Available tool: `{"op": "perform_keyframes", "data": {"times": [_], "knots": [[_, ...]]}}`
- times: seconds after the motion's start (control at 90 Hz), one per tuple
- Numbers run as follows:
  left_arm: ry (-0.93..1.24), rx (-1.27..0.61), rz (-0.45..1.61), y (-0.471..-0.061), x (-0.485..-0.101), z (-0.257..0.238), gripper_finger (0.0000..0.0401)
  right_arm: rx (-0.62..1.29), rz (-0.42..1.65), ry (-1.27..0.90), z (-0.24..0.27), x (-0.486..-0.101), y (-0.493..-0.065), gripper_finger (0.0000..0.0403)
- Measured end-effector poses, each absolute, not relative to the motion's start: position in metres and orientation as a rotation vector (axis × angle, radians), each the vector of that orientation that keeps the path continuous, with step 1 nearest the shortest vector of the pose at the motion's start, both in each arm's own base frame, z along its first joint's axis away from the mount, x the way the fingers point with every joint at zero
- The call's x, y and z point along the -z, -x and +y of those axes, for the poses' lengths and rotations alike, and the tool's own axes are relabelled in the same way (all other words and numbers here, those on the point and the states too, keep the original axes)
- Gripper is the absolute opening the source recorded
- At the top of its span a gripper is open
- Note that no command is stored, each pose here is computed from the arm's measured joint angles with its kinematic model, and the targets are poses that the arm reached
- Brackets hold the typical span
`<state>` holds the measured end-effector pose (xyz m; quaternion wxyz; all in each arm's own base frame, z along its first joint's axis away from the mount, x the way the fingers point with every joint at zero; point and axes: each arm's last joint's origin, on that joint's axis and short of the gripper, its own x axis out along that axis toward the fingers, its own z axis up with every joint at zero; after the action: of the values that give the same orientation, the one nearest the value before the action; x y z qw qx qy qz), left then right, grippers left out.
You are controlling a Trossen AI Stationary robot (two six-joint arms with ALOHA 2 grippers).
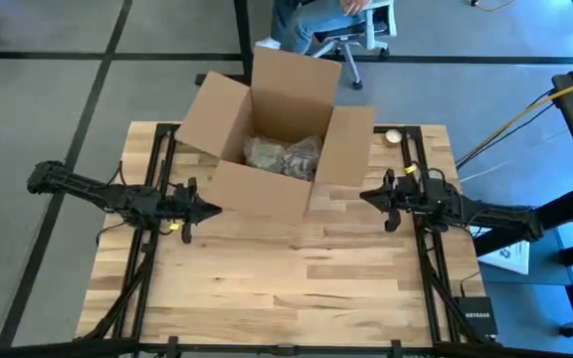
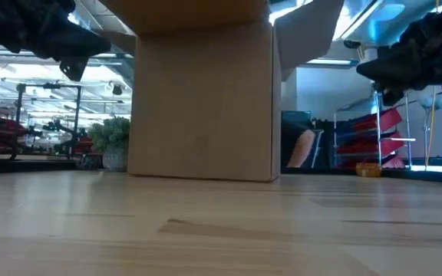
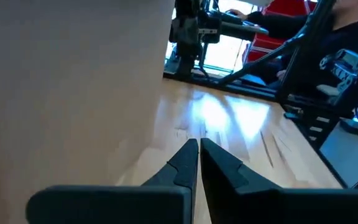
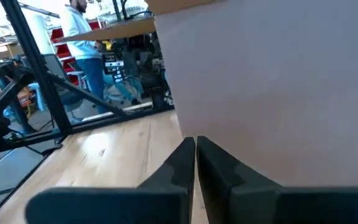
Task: Wrap mug
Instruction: Return to Home Position
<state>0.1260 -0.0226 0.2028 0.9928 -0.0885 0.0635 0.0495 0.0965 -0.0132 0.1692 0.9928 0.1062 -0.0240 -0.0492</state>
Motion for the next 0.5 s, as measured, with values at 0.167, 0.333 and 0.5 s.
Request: {"op": "perform_keyframes", "data": {"times": [0.167, 0.333, 0.5], "knots": [[0.183, -0.112, 0.138, -0.127, -0.201, -0.022, 0.0001, 0.137, -0.067, -0.206, -0.013, -0.171, -0.096, 0.0003], [0.178, -0.129, 0.132, -0.127, -0.202, -0.022, 0.0001, 0.204, -0.062, -0.179, -0.010, -0.170, -0.097, 0.0003], [0.181, -0.124, 0.062, -0.127, -0.186, -0.021, 0.0001, 0.201, -0.061, -0.142, -0.007, -0.170, -0.097, 0.0003]]}}
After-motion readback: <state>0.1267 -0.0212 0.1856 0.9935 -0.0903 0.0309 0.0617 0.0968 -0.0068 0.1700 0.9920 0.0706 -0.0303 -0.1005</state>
